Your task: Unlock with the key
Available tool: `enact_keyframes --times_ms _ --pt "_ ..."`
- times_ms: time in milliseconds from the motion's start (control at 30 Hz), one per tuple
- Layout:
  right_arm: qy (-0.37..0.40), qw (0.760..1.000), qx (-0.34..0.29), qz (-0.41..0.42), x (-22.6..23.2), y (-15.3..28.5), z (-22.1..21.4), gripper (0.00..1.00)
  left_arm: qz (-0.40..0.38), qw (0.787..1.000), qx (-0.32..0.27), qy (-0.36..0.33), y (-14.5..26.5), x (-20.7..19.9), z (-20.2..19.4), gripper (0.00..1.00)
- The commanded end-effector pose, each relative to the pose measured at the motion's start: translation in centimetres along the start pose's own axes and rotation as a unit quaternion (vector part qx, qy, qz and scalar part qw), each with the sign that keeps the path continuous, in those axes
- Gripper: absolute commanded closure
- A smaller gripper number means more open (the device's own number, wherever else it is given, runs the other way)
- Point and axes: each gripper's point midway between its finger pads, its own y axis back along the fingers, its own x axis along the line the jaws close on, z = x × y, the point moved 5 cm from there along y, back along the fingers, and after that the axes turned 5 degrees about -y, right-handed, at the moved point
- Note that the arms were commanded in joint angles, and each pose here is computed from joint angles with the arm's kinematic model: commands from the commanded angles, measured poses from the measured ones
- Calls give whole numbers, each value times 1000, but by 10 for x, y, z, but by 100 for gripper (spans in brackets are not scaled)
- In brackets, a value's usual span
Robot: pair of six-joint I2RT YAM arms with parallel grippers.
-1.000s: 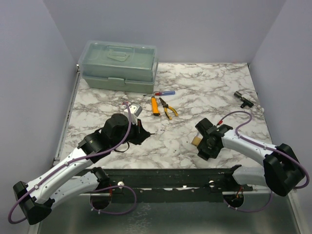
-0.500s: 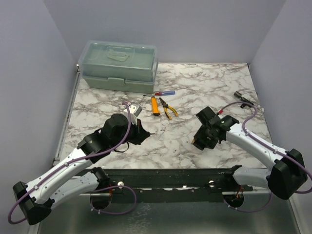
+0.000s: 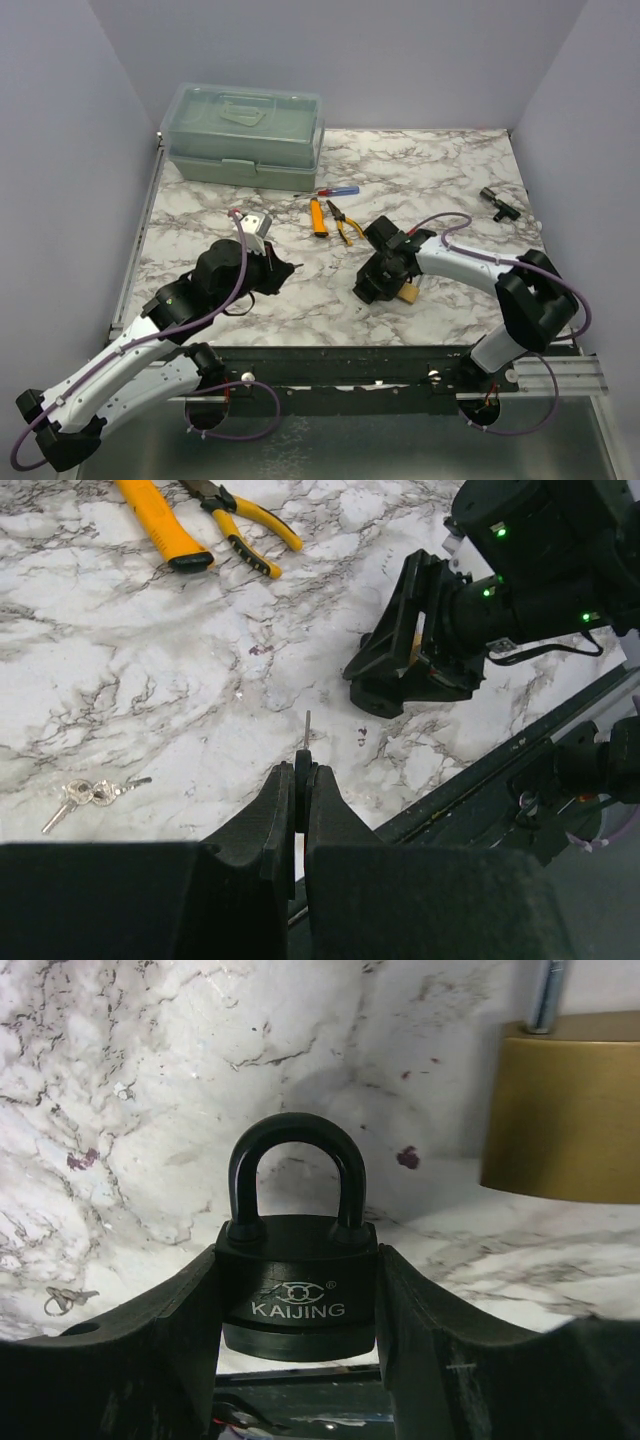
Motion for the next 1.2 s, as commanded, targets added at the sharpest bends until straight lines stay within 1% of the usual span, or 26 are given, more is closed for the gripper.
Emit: enact_keyframes --times_ms 0,100,133,200,267,333,367,433,467,567,667,767,933,1000,1100,1167 --pt "-44 997 35 45 33 -9 -10 100 28 999 1 20 13 5 6 100" --pt "-54 997 36 40 35 -18 -11 99 42 999 -12 24 17 11 3 100" --pt "-57 997 36 35 35 -20 -11 94 44 999 -18 24 18 12 5 100" --pt "-58 997 38 21 35 -25 -11 88 46 998 -27 22 20 12 7 100" --pt "-55 997 45 18 36 -29 -13 71 47 998 -29 20 21 13 7 100" --pt "-53 997 56 22 37 -33 -16 59 45 998 -29 20 21 12 7 100" --pt "-51 997 58 25 37 -35 -16 55 44 998 -29 19 21 12 8 100" --pt "-51 996 61 32 37 -37 -17 50 43 998 -28 19 21 12 7 100" --pt "-51 996 60 32 36 -37 -17 45 43 998 -28 19 21 12 7 100" --pt "-43 998 45 15 35 -37 -13 27 42 999 -28 18 21 12 7 100" --pt "-37 999 37 8 34 -35 -11 18 41 999 -29 19 21 12 7 100" --pt "-35 999 36 10 36 -33 -11 16 41 999 -29 19 22 12 7 100" --pt "-43 998 36 -21 33 -27 -11 15 40 999 -32 20 23 12 8 100" --pt "-47 998 36 -20 32 -25 -11 14 39 998 -33 21 24 12 8 100" --pt "-46 998 27 -25 31 -22 -8 12 39 998 -35 21 24 12 8 100" --pt "-40 998 6 -37 32 -22 -3 11 38 998 -37 21 25 11 9 100"
